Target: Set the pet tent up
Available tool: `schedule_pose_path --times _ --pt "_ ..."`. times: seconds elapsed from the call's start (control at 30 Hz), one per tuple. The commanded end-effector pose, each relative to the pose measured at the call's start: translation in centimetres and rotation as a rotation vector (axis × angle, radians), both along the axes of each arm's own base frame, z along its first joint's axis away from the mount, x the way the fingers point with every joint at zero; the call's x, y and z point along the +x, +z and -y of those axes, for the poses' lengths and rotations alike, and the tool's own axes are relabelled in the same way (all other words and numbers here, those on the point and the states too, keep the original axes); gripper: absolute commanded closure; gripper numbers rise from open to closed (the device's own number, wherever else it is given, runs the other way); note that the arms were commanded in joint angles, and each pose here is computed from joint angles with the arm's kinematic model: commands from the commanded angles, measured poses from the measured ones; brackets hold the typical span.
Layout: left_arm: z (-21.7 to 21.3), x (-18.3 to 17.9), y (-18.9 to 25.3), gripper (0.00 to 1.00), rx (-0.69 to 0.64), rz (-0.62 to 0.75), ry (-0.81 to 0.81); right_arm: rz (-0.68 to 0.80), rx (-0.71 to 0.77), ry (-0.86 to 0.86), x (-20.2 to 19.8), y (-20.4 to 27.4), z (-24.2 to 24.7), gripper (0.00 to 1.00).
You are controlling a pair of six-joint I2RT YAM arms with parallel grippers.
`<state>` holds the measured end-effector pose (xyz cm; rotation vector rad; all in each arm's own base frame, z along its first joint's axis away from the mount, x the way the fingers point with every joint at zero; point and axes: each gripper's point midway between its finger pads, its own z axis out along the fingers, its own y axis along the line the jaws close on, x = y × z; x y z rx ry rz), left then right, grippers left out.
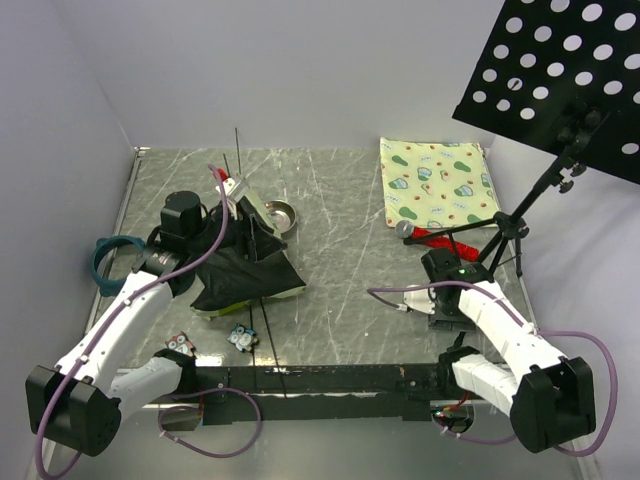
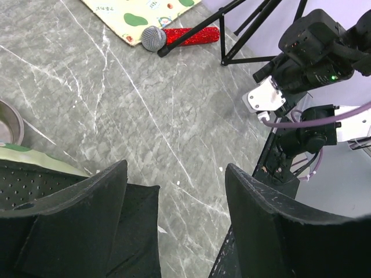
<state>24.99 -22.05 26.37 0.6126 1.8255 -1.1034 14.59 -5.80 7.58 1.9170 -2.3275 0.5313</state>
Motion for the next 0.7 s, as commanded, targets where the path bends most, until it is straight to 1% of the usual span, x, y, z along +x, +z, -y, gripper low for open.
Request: schedule_pose_path --times 0.0,0.1,0.13,0.17,0.23,0.33,0.43,0.57,0.67 --pt "0.0 0.1 0.7 0.27 -0.007 0.047 -0.007 0.071 -0.063 0.002 1.9 0.8 1.7 0.33" --pt "-0.1 0.0 0.7 0.26 -0.001 0.043 -0.005 0.066 -0.072 0.012 1.7 1.1 2.0 0.32" --pt "-0.1 0.0 0.7 0.23 0.001 0.042 -0.004 0.062 -0.066 0.01 1.5 1.4 2.0 0.29" --pt "-0.2 0.1 0.7 0.21 0.006 0.041 -0.002 0.063 -0.051 0.009 1.3 1.7 1.8 0.21" --pt "-0.2 0.2 1.0 0.17 0.023 0.034 -0.003 0.069 -0.023 0.006 1.3 2.4 1.3 0.13" --pt "-0.4 0.3 0.7 0.14 0.06 0.008 -0.008 0.096 0.035 0.001 1.6 3.4 0.1 0.07" --pt "-0.4 0.0 0.7 0.13 0.071 -0.006 -0.023 0.111 0.097 0.013 1.7 4.2 -1.5 0.04" --pt "-0.4 -0.3 1.2 0.12 0.065 0.014 -0.031 0.123 0.168 0.071 1.5 5.0 -4.3 0.0" --pt "-0.6 -0.5 1.6 0.12 0.075 0.024 -0.027 0.119 0.217 0.081 1.2 5.8 -6.2 0.0"
